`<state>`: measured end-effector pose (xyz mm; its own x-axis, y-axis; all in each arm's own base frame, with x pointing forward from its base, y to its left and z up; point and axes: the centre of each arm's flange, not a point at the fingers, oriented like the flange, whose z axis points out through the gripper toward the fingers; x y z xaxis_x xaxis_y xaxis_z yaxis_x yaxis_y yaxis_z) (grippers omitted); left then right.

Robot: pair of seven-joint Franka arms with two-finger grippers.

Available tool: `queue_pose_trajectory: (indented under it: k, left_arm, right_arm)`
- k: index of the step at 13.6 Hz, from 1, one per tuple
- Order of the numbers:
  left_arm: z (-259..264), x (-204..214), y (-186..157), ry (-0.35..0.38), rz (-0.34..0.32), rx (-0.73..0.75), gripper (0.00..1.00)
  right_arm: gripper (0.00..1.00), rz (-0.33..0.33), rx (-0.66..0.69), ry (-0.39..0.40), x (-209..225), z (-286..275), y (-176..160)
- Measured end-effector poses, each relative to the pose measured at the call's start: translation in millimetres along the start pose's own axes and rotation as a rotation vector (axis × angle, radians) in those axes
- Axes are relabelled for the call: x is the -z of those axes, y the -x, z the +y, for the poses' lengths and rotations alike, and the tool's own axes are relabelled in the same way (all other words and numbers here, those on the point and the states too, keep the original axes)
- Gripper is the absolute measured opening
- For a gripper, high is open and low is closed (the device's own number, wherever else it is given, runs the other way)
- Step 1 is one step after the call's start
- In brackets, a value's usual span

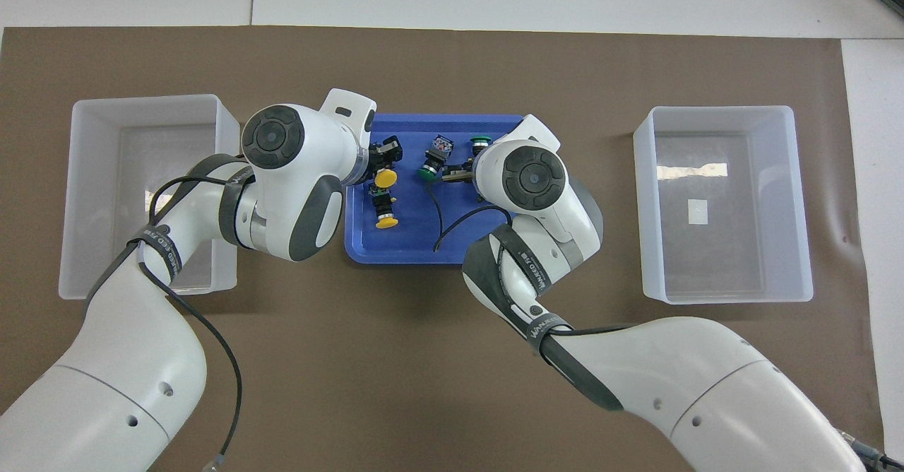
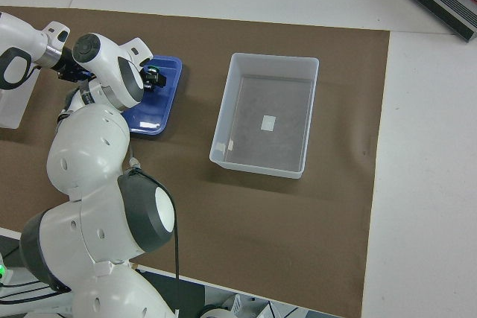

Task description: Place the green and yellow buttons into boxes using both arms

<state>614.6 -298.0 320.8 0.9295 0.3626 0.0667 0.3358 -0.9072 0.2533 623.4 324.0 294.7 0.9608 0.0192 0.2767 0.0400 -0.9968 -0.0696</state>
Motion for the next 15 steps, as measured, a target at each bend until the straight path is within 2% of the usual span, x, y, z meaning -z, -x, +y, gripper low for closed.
queue_pose_trajectory:
  k: [1,2,3,5,6,9,12,15]
  left_arm:
    - [0.0,0.0,0.0,0.0,0.0,0.0,0.43]
    - [0.0,0.0,0.0,0.0,0.0,0.0,0.43]
    - [0.0,0.0,0.0,0.0,0.0,0.0,0.43]
    - [0.0,0.0,0.0,0.0,0.0,0.0,0.43]
    - [0.0,0.0,0.0,0.0,0.0,0.0,0.43]
    - [0.3,1.0,-1.0,0.002,0.002,0.0,0.43]
    - [7.2,15.1,-9.8,0.01,0.011,0.002,0.43]
    - [16.7,40.0,-21.8,-0.011,-0.017,0.004,0.43]
  right_arm:
    - [0.96,-0.002,-0.006,0.001,-0.7,0.2,0.7]
    - [0.89,-0.003,-0.013,0.002,-1.3,0.4,1.3]
    - [0.78,-0.004,-0.018,0.002,-1.8,0.5,1.8]
    - [0.5,-0.005,-0.019,0.002,-2.0,0.6,2.0]
    - [0.4,-0.003,-0.02,0.002,-1.3,0.6,1.5]
    - [0.4,0.021,-0.034,0.002,17.4,7.5,-9.4]
    - [0.4,0.066,-0.104,0.03,85.7,53.0,-38.2]
    - [0.4,0.083,-0.189,0.076,146.5,117.4,-38.6]
